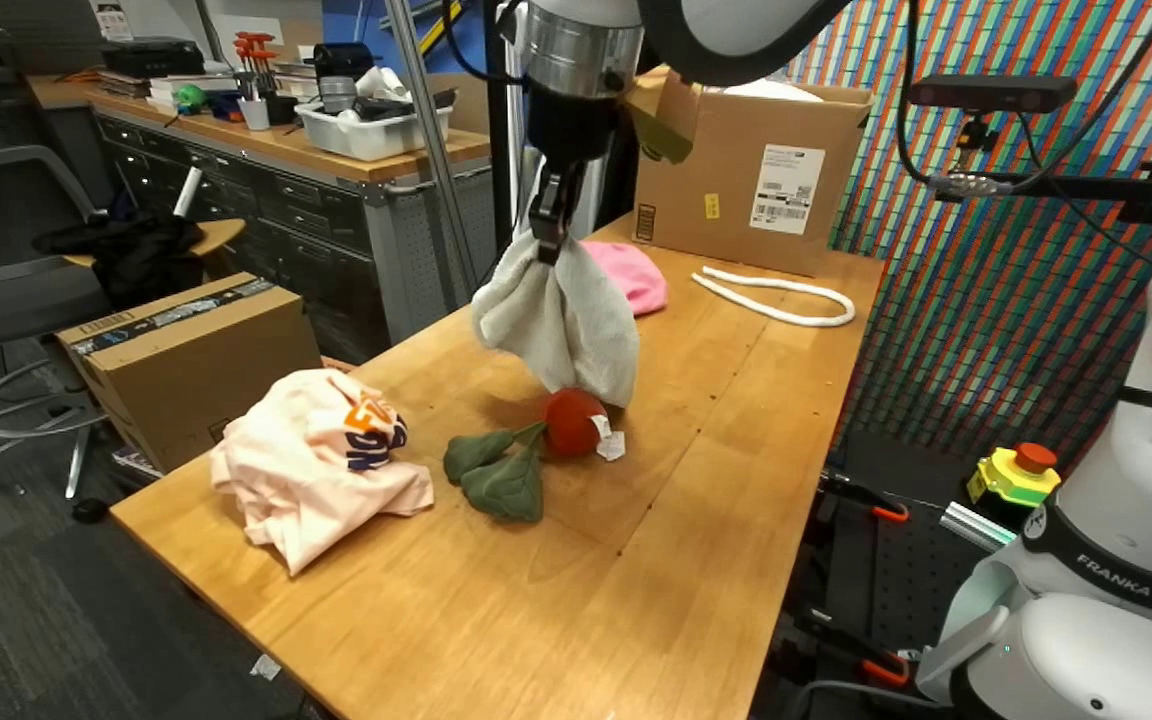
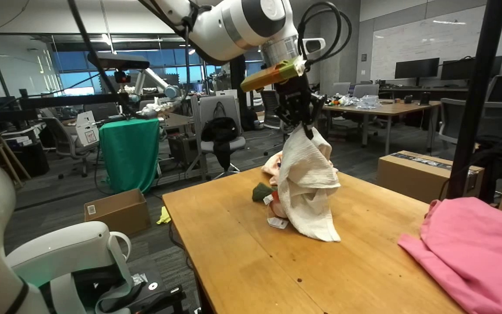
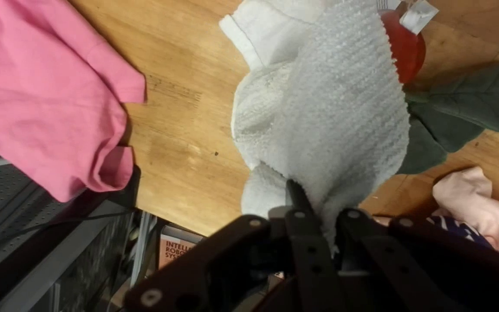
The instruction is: Spread the objects across the table
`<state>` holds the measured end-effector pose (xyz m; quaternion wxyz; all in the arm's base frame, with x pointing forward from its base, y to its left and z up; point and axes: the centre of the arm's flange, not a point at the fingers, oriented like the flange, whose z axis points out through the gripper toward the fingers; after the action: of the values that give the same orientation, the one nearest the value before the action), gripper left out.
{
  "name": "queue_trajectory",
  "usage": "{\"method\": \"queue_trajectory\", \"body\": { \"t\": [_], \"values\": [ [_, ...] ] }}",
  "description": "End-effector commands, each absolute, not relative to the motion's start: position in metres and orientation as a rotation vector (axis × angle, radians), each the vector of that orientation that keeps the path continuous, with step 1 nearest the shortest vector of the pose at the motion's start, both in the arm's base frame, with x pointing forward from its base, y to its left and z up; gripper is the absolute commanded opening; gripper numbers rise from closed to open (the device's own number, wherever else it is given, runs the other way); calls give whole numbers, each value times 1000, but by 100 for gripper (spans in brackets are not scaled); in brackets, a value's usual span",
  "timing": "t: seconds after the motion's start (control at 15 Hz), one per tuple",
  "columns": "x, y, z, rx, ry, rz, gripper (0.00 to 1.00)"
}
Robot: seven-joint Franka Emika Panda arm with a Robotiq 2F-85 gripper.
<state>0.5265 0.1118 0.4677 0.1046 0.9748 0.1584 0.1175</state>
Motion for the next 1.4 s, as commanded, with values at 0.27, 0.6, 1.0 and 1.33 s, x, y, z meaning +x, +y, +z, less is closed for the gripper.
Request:
{"method": "queue_trajectory", "body": {
  "t": [0.27,0.6,1.0,1.33],
  "values": [
    [476,85,510,2806,262,379,8],
    [451,66,515,2803,178,324,8],
    [421,49,499,2836,102,205,8],
    [400,32,481,2891,3,90,8]
  ]
}}
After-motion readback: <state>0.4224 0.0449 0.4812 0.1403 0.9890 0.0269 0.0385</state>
